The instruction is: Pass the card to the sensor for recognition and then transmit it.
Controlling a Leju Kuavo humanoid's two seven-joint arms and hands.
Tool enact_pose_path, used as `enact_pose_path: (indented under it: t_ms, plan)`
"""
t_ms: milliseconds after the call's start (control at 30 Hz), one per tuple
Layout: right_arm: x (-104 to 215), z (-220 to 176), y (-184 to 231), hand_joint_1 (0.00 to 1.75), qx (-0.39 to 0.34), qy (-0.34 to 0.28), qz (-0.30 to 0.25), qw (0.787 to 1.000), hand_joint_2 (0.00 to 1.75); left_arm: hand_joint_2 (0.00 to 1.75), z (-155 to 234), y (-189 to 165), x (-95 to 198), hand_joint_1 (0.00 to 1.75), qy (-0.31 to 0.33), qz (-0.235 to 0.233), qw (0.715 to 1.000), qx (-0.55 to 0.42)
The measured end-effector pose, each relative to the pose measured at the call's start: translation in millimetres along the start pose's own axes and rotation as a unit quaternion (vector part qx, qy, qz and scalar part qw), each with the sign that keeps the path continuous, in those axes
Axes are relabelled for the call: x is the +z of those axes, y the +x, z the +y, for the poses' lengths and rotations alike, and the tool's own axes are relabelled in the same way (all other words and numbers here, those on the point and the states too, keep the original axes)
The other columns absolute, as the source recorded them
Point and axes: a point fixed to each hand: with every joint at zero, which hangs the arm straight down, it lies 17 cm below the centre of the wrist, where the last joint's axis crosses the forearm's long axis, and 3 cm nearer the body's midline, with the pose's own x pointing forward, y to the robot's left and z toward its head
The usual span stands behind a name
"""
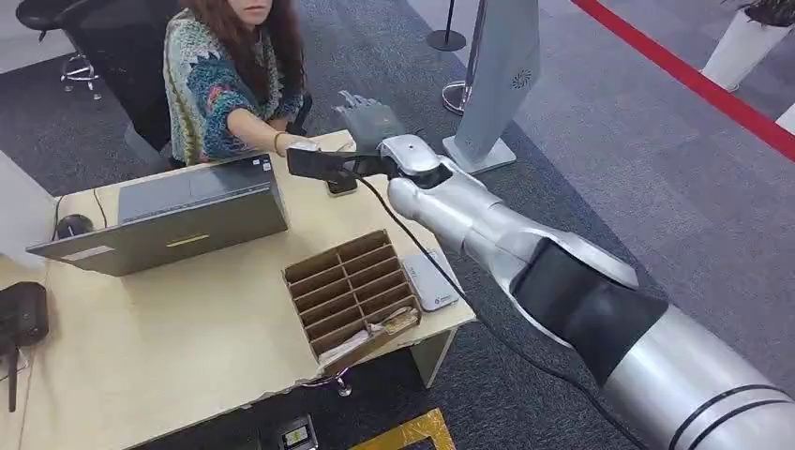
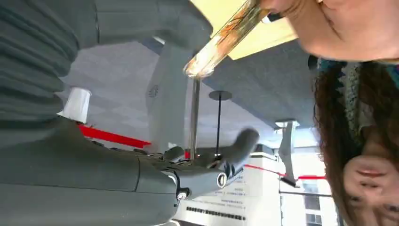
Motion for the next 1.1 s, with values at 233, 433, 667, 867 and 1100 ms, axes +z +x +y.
enact_pose_path:
  t_ms: [233, 433, 667, 867, 1100]
  plan:
    - [-2.4, -35.4, -1.0, 0.00, -0.036, -0.073, 0.004, 0.997, 1.75, 0.00, 0.4, -6.1, 1.3, 0.00, 0.005, 0.007, 1.000, 0.005]
    - [26.3, -54.9, 16.6, 0.00, -0.121, -0.119, -0.020, 0.985, 1.75, 0.00, -2.3, -15.3, 4.9, 0.00, 0.008, 0.011, 1.000, 0.013]
    - [102.1, -40.1, 40.4, 0.00, -0.242, -0.116, -0.067, 0.961, 1.75, 0.00, -4.7, -22.0, 7.9, 0.00, 0.008, 0.009, 1.000, 0.023]
    - [152.1, -38.7, 39.3, 0.00, -0.305, -0.118, -0.080, 0.942, 1.75, 0.00, -3.4, -27.2, 8.6, 0.00, 0.011, 0.007, 1.000, 0.029]
    - [195.4, -29.4, 21.6, 0.00, -0.374, -0.121, -0.063, 0.917, 1.75, 0.00, -5.6, -41.4, 11.3, 0.00, 0.009, 0.028, 0.999, 0.030]
